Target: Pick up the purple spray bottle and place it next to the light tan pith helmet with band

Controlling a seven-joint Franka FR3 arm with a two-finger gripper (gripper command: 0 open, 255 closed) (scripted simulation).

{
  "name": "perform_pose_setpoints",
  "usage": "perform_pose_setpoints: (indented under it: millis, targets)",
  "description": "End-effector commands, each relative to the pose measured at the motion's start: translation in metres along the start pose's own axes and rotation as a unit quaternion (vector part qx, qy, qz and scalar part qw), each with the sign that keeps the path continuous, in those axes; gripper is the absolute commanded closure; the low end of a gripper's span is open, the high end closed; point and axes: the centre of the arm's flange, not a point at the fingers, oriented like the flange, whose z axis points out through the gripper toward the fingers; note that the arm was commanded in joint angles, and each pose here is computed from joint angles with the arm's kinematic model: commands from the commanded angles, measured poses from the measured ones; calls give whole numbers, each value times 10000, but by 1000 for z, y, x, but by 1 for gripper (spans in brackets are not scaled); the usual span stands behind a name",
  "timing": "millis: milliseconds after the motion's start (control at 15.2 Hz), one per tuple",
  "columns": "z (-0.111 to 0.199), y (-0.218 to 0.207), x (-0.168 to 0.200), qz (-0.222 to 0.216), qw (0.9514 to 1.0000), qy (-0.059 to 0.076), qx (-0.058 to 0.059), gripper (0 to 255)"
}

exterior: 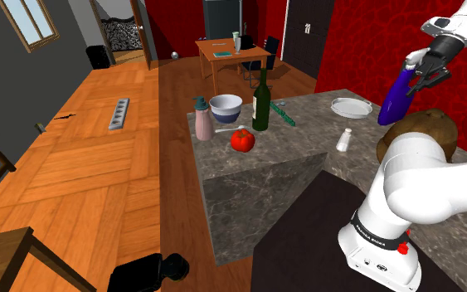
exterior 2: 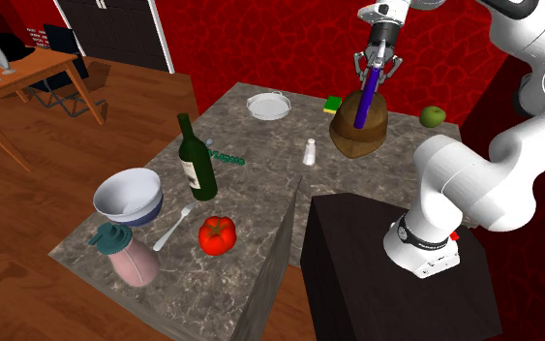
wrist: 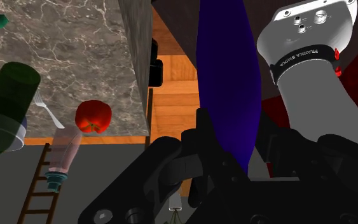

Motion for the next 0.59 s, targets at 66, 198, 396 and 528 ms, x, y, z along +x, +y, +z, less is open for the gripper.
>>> perform_pose_setpoints:
  millis: [66, 198, 396, 528]
  targets:
    - [11, -4, -10, 17, 10000, 28, -58, 255]
    - [20, -4, -16, 17, 10000, 28, -58, 255]
    - [34, -3, -24, 17, 10000, 28, -58, 255]
    - [42, -3, -30, 17, 10000, 28, -58, 255]
